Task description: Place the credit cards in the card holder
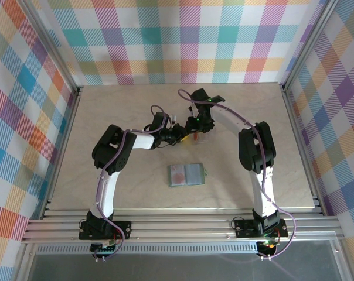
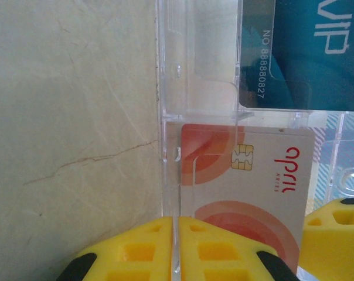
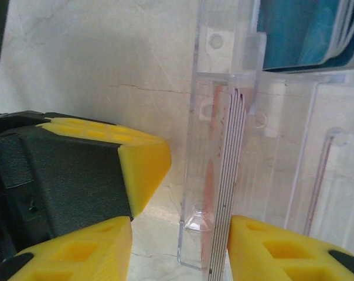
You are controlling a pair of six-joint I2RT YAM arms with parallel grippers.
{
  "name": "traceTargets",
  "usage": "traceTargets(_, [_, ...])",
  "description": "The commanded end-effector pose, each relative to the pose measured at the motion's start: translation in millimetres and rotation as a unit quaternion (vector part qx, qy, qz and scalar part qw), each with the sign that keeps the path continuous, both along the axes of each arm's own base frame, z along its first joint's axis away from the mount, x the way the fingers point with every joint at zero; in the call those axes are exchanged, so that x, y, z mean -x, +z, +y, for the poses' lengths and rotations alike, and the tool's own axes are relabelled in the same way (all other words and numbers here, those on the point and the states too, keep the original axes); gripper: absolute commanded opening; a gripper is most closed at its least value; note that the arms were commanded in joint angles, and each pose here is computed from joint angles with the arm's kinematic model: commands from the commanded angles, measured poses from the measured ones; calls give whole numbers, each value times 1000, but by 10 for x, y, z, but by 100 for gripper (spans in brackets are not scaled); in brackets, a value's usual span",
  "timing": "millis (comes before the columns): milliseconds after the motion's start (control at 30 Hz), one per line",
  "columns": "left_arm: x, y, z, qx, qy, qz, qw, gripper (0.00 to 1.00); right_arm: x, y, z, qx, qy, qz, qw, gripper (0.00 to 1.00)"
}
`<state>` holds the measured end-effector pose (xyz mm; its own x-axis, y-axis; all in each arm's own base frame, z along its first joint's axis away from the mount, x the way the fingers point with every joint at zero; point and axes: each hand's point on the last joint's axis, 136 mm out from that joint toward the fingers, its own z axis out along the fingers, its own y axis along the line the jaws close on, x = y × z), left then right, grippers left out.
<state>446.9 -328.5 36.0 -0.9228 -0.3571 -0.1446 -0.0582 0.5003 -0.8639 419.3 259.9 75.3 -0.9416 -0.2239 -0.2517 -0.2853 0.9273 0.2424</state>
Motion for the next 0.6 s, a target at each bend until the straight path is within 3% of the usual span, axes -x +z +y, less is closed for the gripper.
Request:
traceTargets(0, [-125,126,-24,22,-3,-19,1000,11,90,-15,131,-26,20,23,999,46])
traceTargets(300, [-136,61,-56,24,-8,-12,1000,11,79,72,268,-86,22,33,995,45])
traceTargets(567, [-131,32,-57,24,-8,-8,1000,11,34,-93,179,-62,11,40,997,46])
